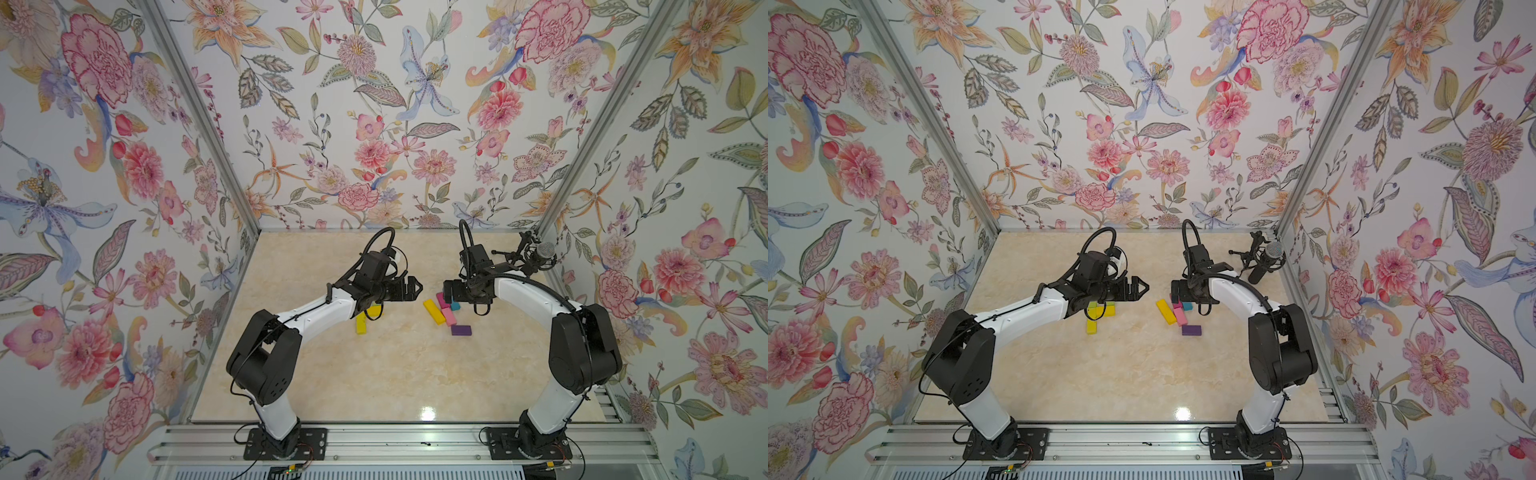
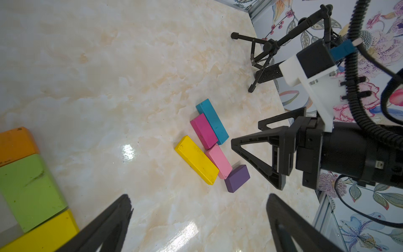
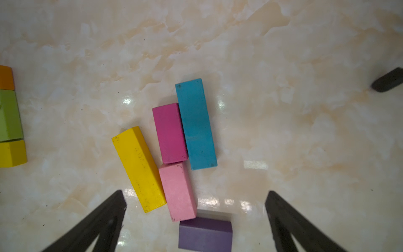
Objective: Assemble the letter p with building blocks
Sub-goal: Pick up the building block from the center of the board.
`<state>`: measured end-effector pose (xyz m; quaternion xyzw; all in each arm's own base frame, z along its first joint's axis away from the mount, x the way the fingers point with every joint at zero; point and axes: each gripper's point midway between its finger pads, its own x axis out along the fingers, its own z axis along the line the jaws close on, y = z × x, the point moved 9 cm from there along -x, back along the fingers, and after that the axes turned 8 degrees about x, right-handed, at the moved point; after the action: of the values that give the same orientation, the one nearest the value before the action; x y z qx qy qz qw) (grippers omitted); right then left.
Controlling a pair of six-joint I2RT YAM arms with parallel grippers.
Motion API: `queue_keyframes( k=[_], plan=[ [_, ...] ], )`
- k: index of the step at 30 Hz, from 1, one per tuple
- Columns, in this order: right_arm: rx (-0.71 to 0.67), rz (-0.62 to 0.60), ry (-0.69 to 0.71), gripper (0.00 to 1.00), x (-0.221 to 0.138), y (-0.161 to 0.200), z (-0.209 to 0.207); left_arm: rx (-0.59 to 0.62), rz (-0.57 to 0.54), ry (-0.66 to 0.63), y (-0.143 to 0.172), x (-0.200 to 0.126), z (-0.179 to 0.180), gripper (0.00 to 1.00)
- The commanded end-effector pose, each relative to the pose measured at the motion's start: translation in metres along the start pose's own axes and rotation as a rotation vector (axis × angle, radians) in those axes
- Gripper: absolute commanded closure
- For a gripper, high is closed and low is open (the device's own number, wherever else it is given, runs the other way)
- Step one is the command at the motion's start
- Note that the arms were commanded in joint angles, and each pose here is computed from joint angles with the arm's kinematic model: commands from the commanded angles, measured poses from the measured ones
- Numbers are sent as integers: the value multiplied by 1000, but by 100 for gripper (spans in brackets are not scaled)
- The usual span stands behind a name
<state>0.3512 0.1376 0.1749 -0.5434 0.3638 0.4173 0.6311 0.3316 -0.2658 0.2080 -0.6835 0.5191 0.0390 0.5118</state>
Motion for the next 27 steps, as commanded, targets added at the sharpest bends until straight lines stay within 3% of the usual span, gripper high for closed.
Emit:
queue_keyframes(
  k=[1,7,12,18,27],
  plan=[
    [-137,8,11,2,-3,-2,18,42,-22,-47,-8,-8,-4,0],
    [-221,22,3,7,5,-7,35,54,-97,-113,-25,-42,2,0],
    [-276,42,23,12,19,-7,43,-4,-152,-119,-25,-72,30,0],
    [-331,67,70,16,33,0,54,-58,-174,-171,-12,-97,65,1],
    [-343,114,72,25,53,7,61,-99,-184,-200,8,-116,85,1]
  ],
)
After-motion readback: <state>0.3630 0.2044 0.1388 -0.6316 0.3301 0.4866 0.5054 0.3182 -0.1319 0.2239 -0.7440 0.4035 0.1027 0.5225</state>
